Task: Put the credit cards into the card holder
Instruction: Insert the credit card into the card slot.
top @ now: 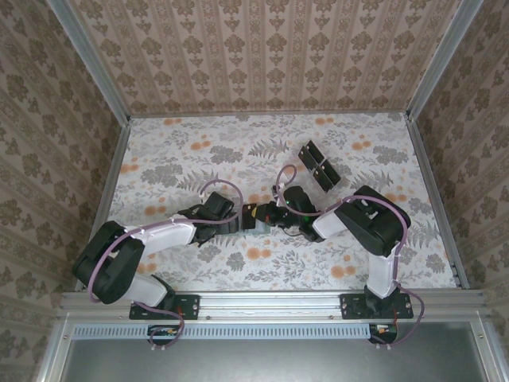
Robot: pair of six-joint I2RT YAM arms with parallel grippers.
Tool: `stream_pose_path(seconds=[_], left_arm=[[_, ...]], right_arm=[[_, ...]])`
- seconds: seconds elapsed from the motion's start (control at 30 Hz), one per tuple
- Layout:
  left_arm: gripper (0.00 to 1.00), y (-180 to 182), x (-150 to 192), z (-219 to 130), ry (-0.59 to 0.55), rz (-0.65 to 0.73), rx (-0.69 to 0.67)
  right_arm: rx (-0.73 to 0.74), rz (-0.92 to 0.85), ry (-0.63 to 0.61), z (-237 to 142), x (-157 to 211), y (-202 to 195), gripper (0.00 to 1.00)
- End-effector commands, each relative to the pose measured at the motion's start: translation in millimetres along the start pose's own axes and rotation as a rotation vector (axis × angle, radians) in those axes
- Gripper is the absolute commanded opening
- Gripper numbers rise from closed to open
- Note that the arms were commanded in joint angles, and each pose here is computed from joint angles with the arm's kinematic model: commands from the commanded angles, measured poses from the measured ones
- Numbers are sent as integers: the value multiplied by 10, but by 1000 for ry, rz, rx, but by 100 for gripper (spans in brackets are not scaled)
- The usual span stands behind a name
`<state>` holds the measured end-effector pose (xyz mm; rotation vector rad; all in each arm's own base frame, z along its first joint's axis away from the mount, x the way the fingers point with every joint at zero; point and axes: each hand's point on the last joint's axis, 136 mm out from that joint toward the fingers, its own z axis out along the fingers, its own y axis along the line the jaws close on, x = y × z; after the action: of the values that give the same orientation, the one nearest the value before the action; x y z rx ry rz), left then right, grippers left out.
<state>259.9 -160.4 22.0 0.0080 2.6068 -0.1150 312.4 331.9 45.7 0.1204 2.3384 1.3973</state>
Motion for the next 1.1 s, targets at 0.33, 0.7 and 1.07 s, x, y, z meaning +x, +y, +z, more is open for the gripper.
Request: stream_pose_path(seconds=[0.33,0.7,1.07], left_arm=[[100,238,288,53,80,35,-91],[100,232,283,58,77,35,-90],[100,227,293,64,82,37,-88]], right_arm=[[38,37,8,-32,136,-198,0],[52,60,60,24,217,-255,0],[57,68,111,126,254,-270,0]])
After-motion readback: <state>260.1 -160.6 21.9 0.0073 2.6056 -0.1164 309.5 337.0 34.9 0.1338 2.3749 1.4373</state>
